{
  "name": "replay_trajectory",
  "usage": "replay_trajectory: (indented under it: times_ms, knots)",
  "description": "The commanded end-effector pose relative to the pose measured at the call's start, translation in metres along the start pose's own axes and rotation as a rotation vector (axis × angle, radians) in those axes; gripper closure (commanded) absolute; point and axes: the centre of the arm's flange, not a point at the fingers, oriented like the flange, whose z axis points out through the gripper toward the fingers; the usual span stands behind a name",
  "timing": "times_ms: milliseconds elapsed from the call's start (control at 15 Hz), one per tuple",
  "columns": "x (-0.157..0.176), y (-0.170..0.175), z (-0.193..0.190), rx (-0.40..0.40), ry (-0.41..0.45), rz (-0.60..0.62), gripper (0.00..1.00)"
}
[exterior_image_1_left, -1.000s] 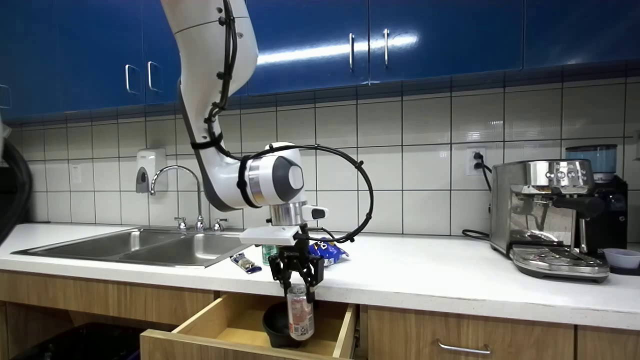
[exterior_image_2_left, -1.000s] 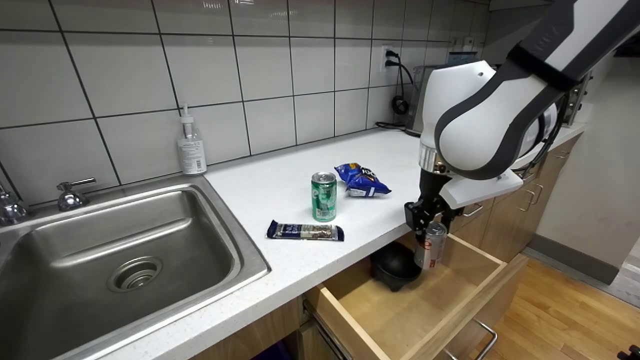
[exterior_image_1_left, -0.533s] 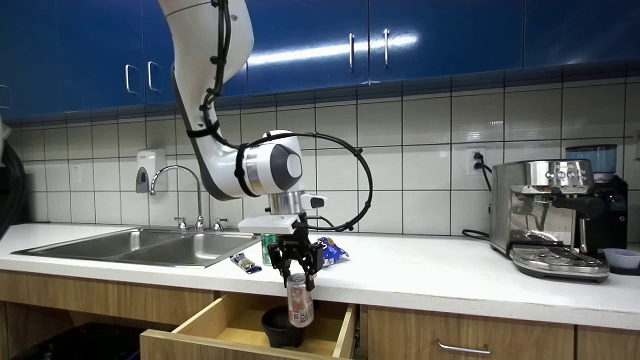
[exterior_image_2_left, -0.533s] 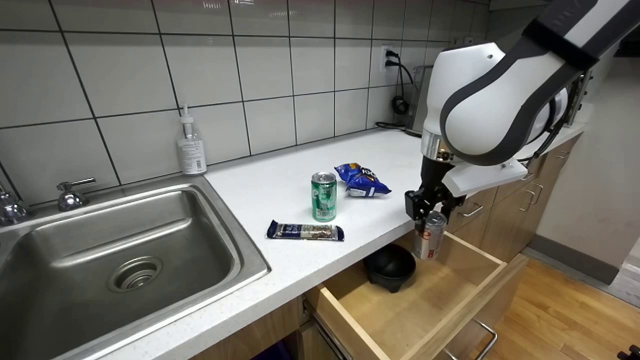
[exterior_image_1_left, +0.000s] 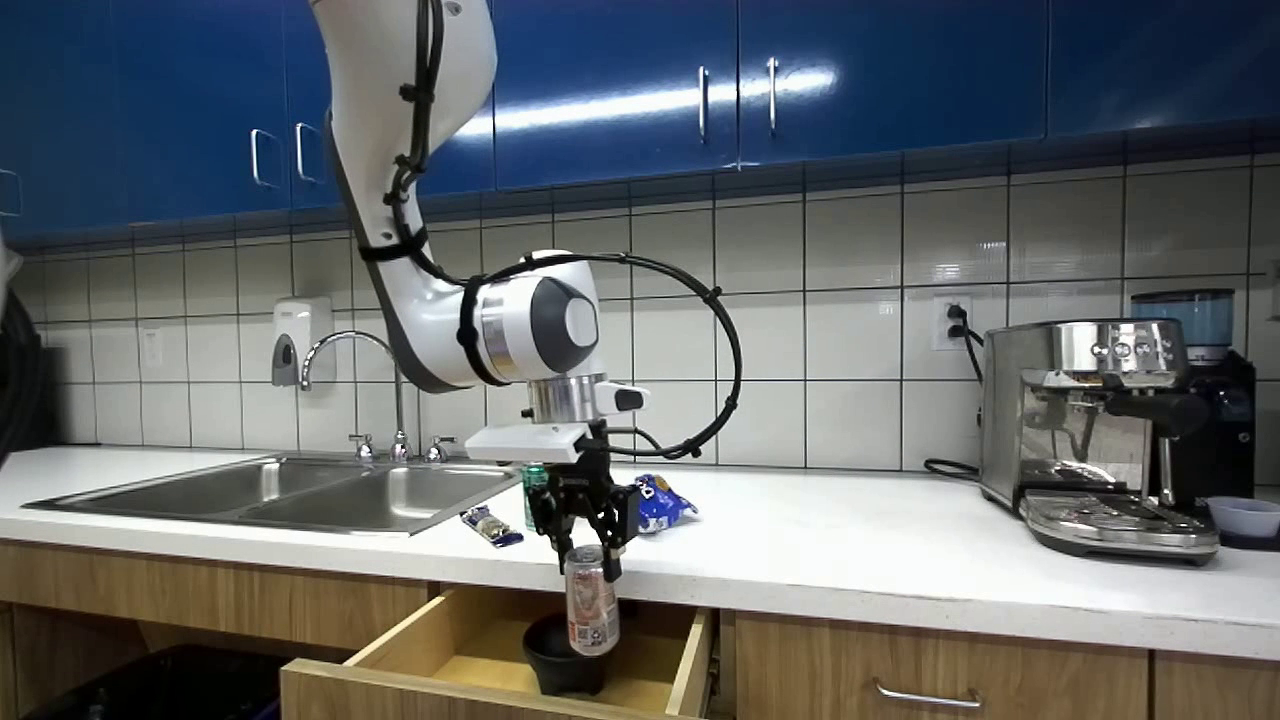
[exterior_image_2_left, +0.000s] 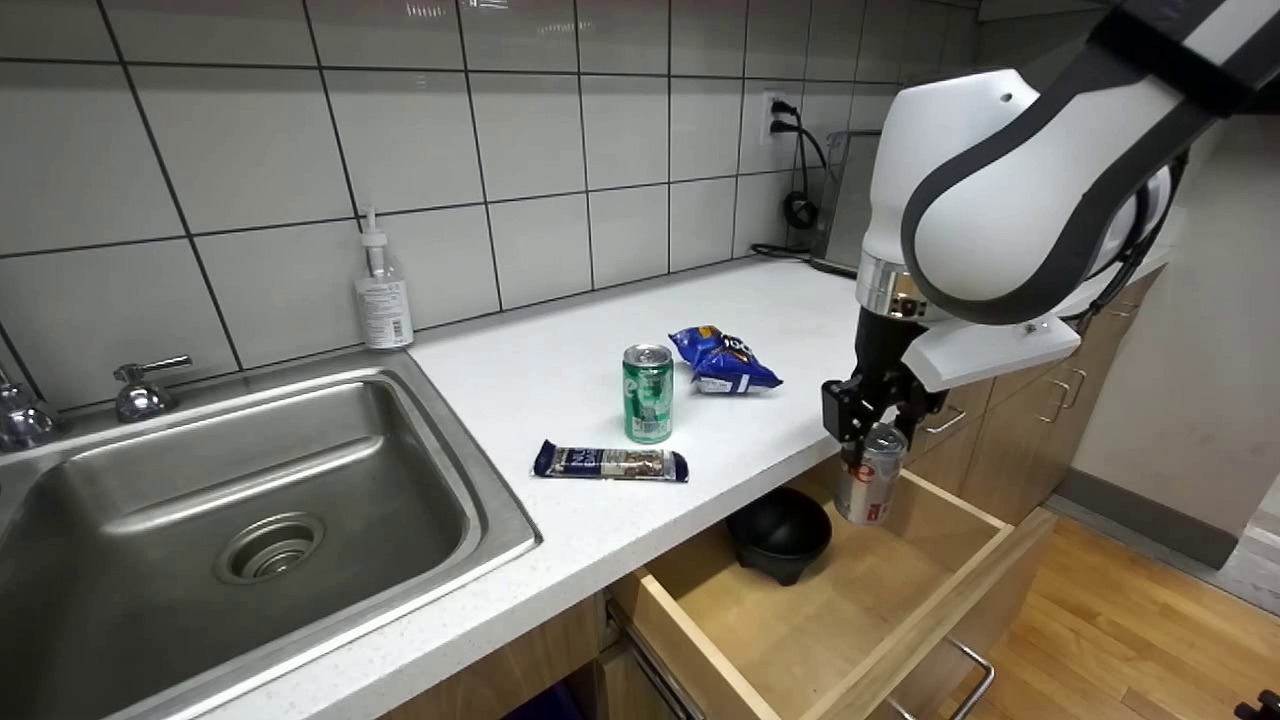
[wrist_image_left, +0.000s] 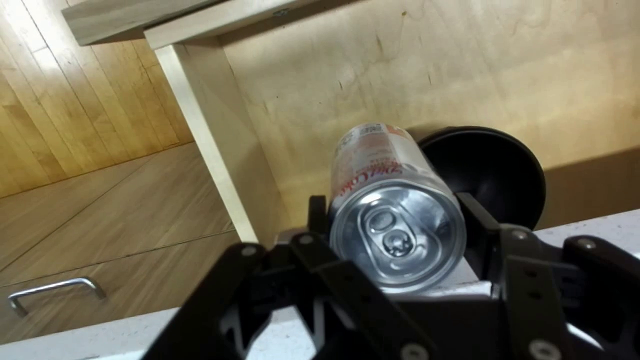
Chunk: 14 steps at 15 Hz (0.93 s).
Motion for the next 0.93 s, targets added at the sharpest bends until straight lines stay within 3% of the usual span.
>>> replay_trajectory:
  times_ms: [0,867]
  knots:
    - [-0.012,0.008,-0.006,0.005,-0.022,0.032,0.62]
    - [-0.01,0.028,0.038,-0.017,-0.081,0.066,0.62]
